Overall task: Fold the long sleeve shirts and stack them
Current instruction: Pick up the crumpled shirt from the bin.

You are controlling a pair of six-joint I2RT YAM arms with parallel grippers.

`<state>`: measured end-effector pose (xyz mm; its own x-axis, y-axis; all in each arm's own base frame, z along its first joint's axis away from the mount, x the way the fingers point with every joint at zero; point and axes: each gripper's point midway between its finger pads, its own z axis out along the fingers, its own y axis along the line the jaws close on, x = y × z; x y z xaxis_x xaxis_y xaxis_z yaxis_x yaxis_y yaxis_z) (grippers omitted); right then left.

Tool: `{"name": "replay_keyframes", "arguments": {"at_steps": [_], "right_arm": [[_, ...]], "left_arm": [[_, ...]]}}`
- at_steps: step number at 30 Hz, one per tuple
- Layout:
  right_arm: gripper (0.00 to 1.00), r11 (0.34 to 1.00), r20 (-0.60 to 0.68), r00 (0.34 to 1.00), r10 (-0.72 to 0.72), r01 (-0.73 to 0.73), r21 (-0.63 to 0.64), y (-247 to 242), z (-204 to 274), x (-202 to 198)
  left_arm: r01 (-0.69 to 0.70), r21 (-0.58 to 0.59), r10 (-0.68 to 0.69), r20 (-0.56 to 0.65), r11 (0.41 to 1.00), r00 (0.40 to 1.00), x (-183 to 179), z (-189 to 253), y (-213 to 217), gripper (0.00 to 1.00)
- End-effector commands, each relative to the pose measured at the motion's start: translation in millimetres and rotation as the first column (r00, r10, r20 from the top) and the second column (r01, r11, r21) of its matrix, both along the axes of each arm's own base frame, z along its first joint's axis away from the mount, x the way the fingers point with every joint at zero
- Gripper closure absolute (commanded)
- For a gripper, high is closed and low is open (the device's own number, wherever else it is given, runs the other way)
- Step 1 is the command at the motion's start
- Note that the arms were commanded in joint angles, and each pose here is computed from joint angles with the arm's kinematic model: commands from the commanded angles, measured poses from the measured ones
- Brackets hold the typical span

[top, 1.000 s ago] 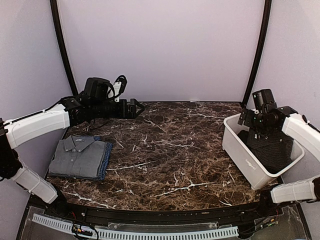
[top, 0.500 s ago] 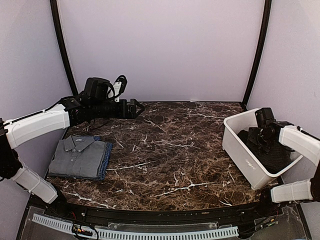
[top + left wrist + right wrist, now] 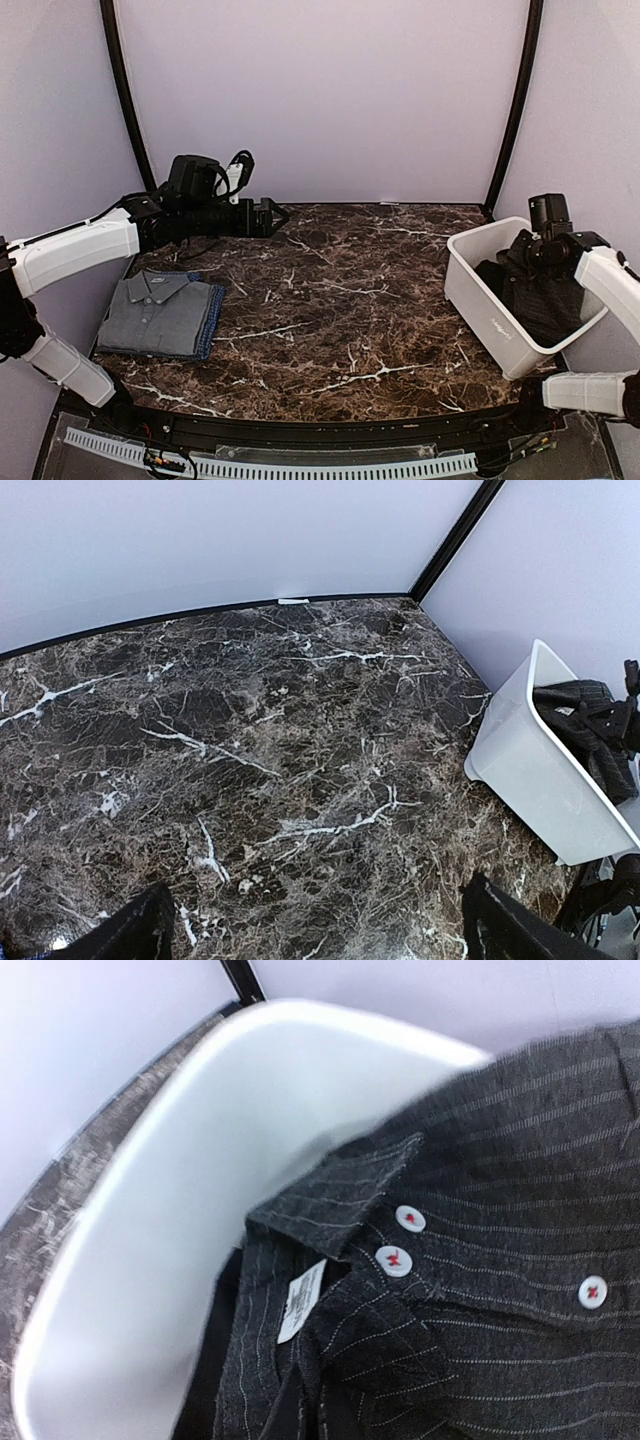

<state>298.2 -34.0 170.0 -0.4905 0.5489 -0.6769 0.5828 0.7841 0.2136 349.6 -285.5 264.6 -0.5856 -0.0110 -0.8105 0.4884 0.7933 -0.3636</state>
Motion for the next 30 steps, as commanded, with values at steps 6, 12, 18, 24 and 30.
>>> {"name": "replay_keyframes", "arguments": {"at_steps": [6,12,18,24,30], "right_arm": [[1.0,0.939,0.436,0.835,0.336,-0.334,-0.085,50.7,177.8,33.4],[1.0,0.819,0.644,0.552,0.53,-0.53,-0.22,111.1,304.2,28.6],[1.0,0.604,0.75,0.176,0.638,-0.718,-0.345,201.9,408.0,6.4],[1.0,0.355,0.778,-0.149,0.61,-0.827,-0.437,299.3,474.7,-30.6],[1.0,0.221,0.798,-0.288,0.53,-0.861,-0.458,352.7,502.7,-59.0]], "left_arm": [[0.021,-0.042,-0.019,0.049,0.999,0.999,-1.8,26.0,-2.9,0.01],[0.039,-0.063,-0.036,0.052,0.997,0.998,-3.1,30.8,-6.6,0.01],[0.063,-0.091,-0.056,0.076,0.994,0.996,-6.3,42.9,-9.3,0.01],[0.07,-0.114,-0.057,0.116,0.991,0.992,-8.9,59.1,-7.8,0.01],[0.101,-0.137,-0.08,0.154,0.985,0.985,-18.1,72.8,-6.1,0.01]]}}
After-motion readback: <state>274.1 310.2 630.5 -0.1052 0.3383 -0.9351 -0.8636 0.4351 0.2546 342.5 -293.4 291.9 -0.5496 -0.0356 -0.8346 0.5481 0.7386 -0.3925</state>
